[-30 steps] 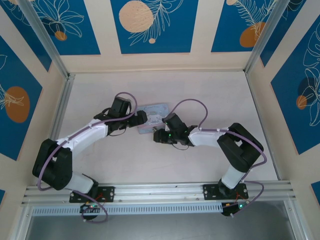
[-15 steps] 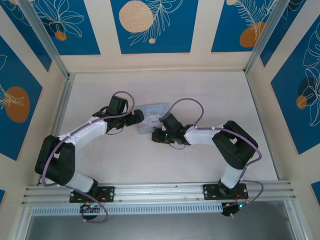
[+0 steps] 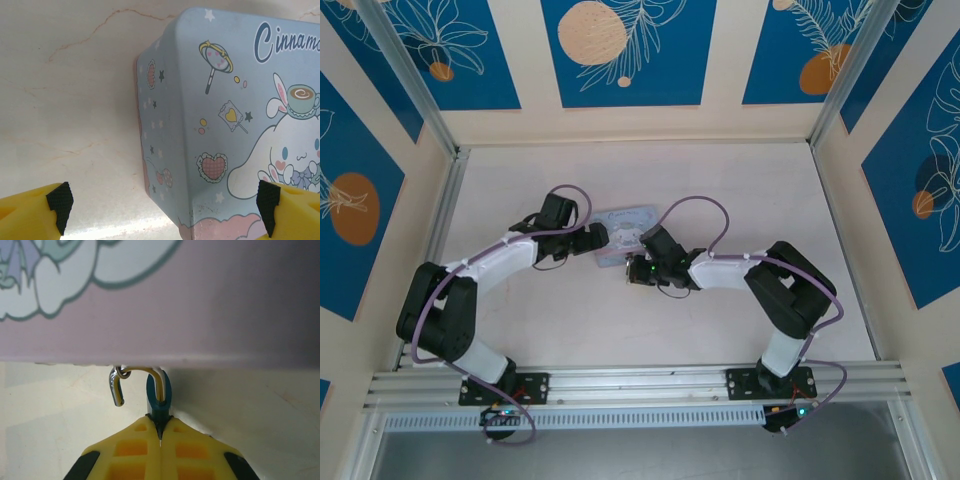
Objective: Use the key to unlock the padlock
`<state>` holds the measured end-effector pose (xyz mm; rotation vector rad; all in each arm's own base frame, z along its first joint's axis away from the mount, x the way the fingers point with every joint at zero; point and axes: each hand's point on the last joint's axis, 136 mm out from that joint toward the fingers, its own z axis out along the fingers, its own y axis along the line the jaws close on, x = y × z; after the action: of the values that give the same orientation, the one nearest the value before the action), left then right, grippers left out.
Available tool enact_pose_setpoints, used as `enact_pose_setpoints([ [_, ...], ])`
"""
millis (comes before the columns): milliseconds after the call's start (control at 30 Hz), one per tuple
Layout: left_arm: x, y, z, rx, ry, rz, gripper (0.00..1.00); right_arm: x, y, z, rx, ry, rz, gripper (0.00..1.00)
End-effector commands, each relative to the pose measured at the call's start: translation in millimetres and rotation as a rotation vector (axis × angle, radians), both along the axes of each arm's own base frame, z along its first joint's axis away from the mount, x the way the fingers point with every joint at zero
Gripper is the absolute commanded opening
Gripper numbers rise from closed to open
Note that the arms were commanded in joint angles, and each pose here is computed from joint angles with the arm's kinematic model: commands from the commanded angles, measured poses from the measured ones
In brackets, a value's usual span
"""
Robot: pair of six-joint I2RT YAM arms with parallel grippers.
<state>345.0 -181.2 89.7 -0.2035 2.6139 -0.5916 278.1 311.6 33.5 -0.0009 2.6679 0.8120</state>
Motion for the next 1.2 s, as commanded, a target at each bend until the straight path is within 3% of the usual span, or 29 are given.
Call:
enact_pose_setpoints([
  [0, 6, 5, 6, 0.011, -0.028, 0.001, 0.95, -3, -14, -2, -0.02, 0.019, -0.06, 0.0],
  [667, -6, -5, -13, 0.084, -0.032, -0.025, 0.97, 1, -33, 12, 0.198, 0.062, -0.212, 0.0],
  [800, -6, -9, -15, 0.083, -0.028, -0.03, 0.97, 0, -31, 13, 0.214, 0.05, -0.201, 0.19],
  [1167, -6, -14, -23, 0.072, -0.006, -0.036, 0.97, 3, -17, 1, 0.263, 0.033, -0.159, 0.25],
])
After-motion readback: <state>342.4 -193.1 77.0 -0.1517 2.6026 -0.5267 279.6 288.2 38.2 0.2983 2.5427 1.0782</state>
